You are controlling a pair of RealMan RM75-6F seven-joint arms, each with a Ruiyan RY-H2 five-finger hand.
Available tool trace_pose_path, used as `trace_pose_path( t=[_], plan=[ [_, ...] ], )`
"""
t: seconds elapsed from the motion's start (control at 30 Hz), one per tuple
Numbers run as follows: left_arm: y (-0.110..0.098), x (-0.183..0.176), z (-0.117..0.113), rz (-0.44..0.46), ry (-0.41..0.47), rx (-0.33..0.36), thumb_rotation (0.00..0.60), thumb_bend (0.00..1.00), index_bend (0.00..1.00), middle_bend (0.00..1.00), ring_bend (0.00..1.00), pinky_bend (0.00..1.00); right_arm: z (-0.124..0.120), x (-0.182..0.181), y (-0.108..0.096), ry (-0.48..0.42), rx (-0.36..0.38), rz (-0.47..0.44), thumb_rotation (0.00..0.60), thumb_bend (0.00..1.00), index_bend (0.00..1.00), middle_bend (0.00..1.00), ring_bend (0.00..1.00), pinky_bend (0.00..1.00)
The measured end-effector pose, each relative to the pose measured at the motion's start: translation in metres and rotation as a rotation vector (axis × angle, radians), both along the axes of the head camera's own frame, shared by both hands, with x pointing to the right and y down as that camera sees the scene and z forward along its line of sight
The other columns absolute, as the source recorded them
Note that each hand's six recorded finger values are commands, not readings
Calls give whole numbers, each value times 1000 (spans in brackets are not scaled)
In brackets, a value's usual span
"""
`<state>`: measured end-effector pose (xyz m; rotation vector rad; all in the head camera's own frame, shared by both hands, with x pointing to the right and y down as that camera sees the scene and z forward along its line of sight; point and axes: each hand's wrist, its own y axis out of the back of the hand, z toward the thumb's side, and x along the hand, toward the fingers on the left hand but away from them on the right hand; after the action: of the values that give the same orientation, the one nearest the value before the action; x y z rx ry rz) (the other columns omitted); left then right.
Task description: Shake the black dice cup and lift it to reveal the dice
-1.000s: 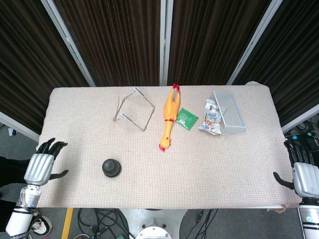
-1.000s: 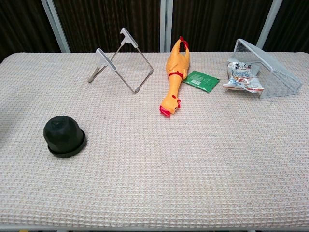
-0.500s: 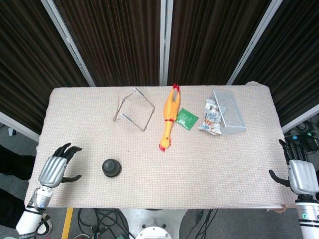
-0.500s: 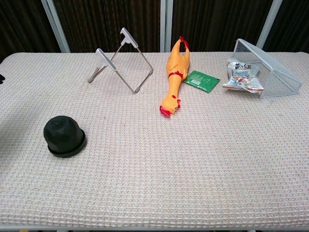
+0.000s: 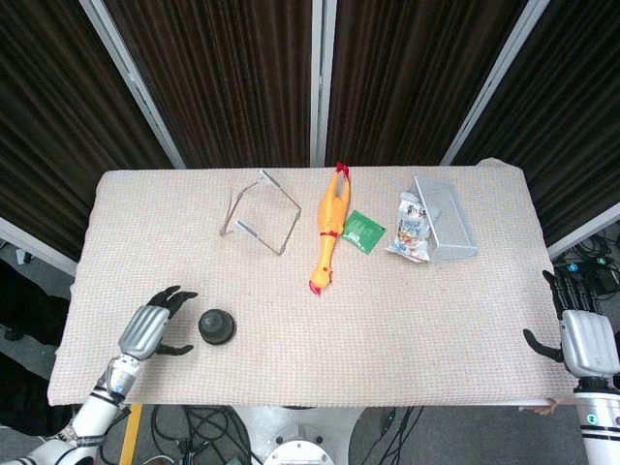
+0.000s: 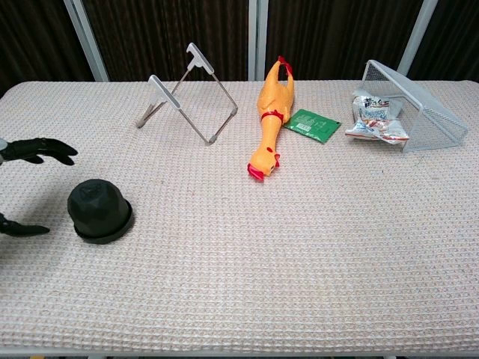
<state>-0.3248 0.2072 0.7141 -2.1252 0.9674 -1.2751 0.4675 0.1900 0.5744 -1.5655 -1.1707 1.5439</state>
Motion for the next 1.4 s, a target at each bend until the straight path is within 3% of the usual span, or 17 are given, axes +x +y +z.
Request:
trace_pose_path(
  t=[0.53,1.4],
  plan=[
    [4,32,24,50,48,-74,600,15,153,186,80,164,1,6,2,-8,-7,13,600,146,0,0,0,0],
    [3,43,41,78,39,-112,600,35,154,230,117,185,3,14,3,-3,-20,34,600,146,0,0,0,0]
  ],
)
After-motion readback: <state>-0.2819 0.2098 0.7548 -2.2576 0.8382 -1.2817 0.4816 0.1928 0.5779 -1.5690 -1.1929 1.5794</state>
